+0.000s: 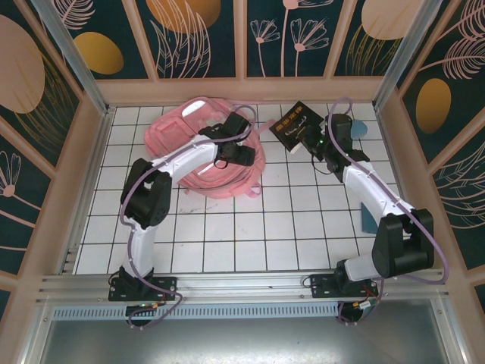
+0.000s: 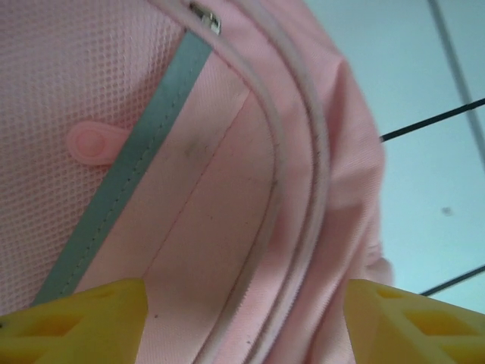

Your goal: Pack books, pencil case, and school supplies into a backpack

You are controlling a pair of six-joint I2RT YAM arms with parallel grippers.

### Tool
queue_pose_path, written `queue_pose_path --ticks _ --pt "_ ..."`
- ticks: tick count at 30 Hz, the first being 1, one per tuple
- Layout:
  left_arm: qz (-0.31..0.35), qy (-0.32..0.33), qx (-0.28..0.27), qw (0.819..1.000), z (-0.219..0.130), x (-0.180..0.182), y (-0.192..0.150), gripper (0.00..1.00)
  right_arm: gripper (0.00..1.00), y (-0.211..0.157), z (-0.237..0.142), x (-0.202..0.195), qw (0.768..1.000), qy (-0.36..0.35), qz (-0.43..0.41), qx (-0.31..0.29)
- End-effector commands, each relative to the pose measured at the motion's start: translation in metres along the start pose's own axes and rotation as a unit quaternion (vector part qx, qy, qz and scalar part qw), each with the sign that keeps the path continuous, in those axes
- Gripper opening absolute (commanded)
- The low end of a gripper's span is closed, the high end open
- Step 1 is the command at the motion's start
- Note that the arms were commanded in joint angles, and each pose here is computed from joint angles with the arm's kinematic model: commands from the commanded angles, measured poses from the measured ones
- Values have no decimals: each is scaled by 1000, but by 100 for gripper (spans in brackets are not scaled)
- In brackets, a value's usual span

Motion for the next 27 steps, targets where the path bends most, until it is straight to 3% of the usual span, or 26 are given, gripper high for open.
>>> queue_pose_path --ticks 1,7,16,21,27 --pt "51 64 58 995 9 13 -17 65 2 12 -18 25 998 47 -10 -33" --pt "70 98 82 989 25 19 -23 58 2 11 -17 23 998 47 -4 -35" --pt "80 150 69 983 20 32 -7 44 2 10 -17 22 998 48 -1 -36" --pt "76 163 37 983 -1 35 10 22 2 10 -20 22 998 47 -3 -39" --pt "61 212 -36 975 -52 48 38 10 2 13 -31 27 997 53 -17 -51"
Point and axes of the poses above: each hand's point on the last joint's axis, 136 mm out from that joint toward the fingers, its own z axis out along the fingers, its own x axis along the line the jaws close on, y = z × x, the point moved 3 cm from there along -z, back along the fingers, and after that the axes turned 15 degrees about z, right-handed, at the moved point
